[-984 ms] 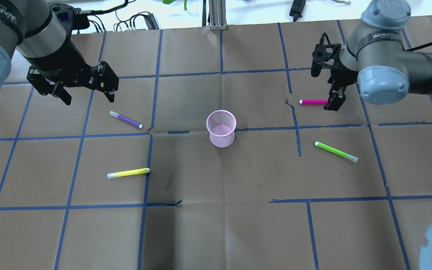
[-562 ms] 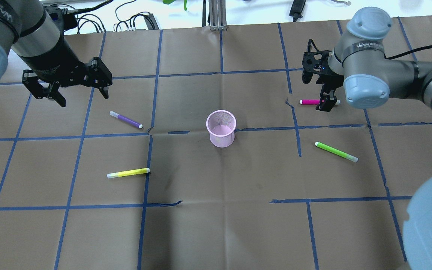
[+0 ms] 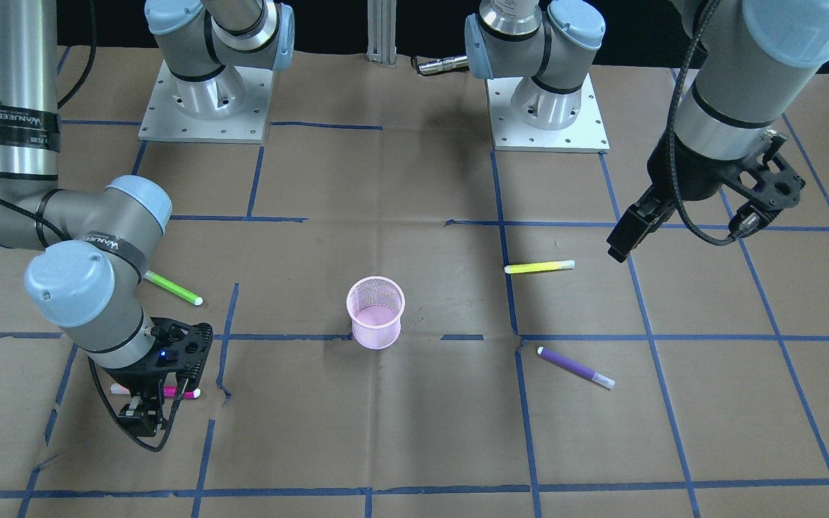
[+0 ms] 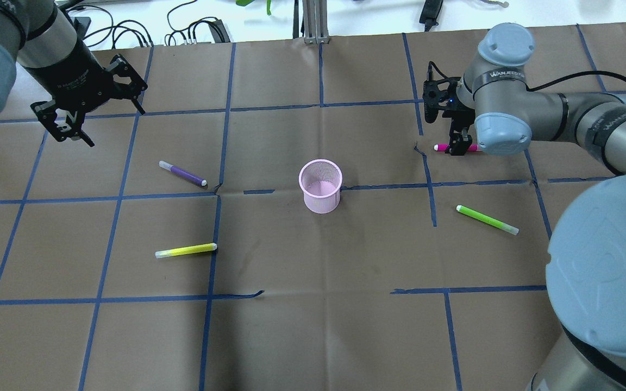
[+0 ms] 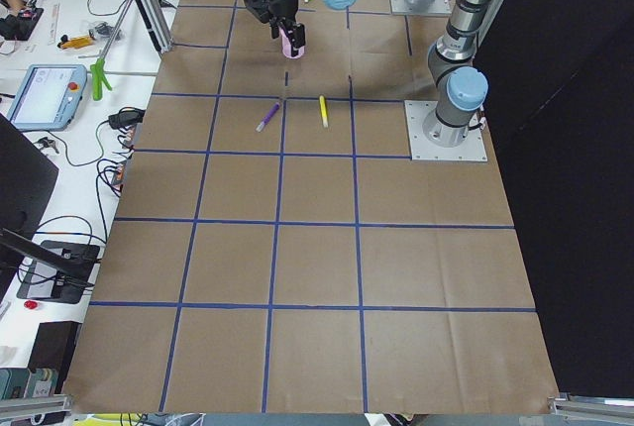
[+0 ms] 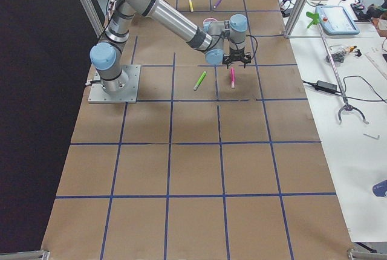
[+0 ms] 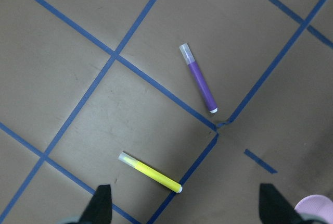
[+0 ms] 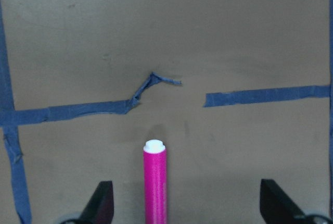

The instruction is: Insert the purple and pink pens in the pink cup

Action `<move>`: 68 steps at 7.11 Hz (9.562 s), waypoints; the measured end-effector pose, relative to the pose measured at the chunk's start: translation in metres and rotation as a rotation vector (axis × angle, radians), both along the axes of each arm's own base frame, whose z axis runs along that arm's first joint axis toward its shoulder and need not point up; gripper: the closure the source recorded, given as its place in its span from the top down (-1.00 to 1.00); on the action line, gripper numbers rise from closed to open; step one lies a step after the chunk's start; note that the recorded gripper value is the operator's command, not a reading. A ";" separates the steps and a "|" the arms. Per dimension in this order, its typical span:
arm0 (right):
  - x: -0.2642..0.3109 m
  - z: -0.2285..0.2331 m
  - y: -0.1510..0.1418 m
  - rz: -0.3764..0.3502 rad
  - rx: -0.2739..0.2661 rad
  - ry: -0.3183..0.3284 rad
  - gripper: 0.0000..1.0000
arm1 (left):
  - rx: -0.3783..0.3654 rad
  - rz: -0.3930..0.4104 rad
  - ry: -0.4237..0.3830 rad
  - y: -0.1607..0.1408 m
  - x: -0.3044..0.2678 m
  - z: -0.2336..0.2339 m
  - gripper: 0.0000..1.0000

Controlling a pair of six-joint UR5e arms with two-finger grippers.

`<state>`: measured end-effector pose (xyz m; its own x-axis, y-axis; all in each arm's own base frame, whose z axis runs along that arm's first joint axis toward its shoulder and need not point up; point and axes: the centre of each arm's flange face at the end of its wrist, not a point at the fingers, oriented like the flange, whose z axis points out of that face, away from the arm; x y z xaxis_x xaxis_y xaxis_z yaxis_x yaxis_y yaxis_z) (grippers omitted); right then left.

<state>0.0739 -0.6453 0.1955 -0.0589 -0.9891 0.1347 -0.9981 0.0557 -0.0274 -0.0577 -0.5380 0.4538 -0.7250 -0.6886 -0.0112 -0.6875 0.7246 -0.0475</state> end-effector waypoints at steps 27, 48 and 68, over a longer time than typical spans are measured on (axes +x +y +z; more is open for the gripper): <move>0.052 0.129 0.032 0.055 -0.190 -0.356 -0.78 | -0.194 0.398 -0.282 -0.045 -0.049 -0.295 0.98; 0.195 0.071 0.149 0.252 -0.129 -0.982 -0.72 | -0.118 0.200 -0.160 -0.011 -0.027 -0.134 -0.82; 0.072 0.263 0.122 -0.836 0.108 -0.395 1.00 | 0.045 0.906 0.095 0.026 -0.068 0.023 -0.83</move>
<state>0.1460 -0.5232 0.4587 -0.7800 -0.6104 -0.1375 -0.5517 0.7746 -0.3092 -0.1261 -0.5124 0.4773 0.0940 -0.9954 -0.0194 -0.9940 -0.0949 0.0540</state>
